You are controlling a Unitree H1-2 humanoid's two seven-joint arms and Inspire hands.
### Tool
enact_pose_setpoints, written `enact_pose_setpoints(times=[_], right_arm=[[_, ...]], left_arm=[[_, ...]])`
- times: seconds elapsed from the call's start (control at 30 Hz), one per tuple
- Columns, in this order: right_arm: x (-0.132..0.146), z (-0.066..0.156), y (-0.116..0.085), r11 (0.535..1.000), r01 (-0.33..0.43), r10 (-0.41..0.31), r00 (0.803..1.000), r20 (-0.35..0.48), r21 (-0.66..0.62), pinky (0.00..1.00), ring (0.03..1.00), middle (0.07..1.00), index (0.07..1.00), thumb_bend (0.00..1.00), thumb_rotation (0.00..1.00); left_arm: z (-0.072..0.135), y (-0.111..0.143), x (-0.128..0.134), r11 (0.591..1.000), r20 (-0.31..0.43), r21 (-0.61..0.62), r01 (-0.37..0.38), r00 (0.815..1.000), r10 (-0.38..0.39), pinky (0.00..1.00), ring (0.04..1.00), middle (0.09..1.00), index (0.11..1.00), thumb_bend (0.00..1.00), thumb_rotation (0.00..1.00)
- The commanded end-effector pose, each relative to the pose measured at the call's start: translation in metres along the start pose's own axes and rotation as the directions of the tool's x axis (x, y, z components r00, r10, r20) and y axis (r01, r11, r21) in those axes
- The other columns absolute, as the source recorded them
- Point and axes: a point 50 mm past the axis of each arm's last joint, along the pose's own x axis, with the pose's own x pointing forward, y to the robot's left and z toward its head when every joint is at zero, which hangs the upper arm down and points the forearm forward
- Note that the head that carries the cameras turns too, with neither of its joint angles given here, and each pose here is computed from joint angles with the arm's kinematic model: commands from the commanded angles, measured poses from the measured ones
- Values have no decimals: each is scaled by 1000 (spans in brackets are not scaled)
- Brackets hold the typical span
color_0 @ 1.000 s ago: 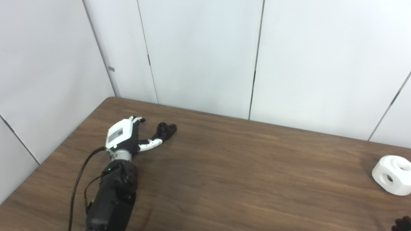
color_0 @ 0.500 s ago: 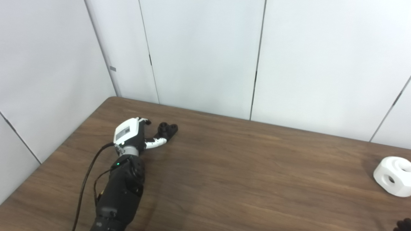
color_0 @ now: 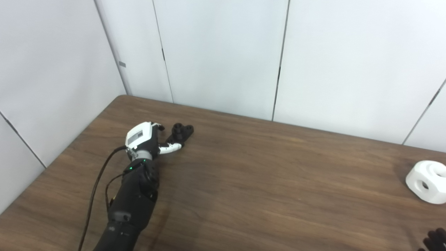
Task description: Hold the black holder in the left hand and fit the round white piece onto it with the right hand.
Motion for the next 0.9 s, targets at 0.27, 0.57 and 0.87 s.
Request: enact_pose_setpoints(times=[0.27,0.57,0.87], right_arm=[[-5,3,0,1000,7,-7,1000,3,2,961,981,968,952,645,1000],[-6,3,1,1000,5,-5,1000,1,12,964,979,965,951,647,1000],[-8,7,1,1000,11,-11,1000,-2,5,953,971,962,952,644,1000]], left_arm=[[17,22,15,996,42,23,-85,996,84,997,992,945,791,832,442],[24,16,12,997,65,31,-68,996,66,990,991,936,762,821,424],[25,11,12,996,68,56,-63,996,59,975,982,917,734,809,408]])
